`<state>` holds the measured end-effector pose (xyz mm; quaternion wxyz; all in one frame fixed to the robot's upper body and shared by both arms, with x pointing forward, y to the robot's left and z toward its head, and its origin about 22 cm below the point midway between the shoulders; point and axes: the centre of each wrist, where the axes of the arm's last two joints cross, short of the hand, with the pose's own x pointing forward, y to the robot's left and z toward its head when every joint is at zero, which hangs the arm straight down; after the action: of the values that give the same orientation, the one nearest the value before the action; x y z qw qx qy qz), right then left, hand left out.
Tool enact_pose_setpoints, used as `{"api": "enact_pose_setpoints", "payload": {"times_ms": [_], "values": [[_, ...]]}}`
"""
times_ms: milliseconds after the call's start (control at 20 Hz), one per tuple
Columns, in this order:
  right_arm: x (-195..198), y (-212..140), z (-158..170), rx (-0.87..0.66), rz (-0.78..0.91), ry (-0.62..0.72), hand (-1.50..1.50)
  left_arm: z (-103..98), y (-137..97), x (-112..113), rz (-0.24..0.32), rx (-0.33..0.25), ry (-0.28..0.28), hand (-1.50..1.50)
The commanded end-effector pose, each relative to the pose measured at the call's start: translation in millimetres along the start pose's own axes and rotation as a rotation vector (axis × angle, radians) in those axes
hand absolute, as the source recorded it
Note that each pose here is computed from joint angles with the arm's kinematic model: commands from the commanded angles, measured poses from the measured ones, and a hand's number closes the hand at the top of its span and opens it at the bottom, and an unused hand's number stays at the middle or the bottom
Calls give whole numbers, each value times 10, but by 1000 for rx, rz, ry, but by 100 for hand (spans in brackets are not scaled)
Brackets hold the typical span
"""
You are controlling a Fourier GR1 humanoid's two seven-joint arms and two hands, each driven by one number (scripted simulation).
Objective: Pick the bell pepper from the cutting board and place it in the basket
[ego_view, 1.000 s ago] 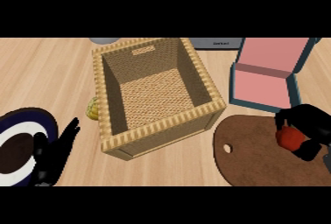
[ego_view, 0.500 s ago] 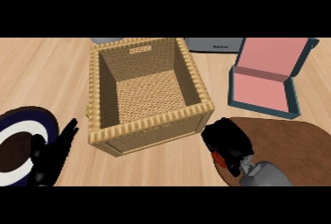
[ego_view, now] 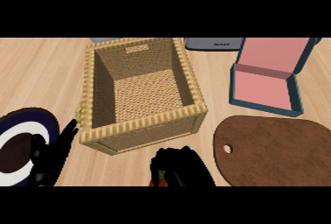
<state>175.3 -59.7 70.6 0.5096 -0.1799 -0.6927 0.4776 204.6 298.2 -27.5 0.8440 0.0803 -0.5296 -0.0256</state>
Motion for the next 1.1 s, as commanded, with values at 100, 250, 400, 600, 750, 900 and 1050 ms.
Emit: {"api": "enact_pose_setpoints", "payload": {"times_ms": [100,250,400,600,750,900,1050], "values": [[562,-215,282,-242,-298,-10,150,34,-37,-191,13,-6,98,0],[660,-284,262,-308,-281,30,150,30,-2,-210,13,4,101,0],[708,-418,180,-393,-272,67,150,14,-72,-187,22,-21,110,0],[880,-635,177,-465,-281,98,150,-51,8,-143,10,-7,110,0],[954,-758,42,-503,-275,151,150,-69,-143,-126,18,-10,100,0],[1017,-933,-91,-529,-264,194,150,19,-185,-168,-8,-25,103,0],[1079,-1097,-303,-540,-262,231,150,-51,-94,-74,-8,-36,90,0]]}}
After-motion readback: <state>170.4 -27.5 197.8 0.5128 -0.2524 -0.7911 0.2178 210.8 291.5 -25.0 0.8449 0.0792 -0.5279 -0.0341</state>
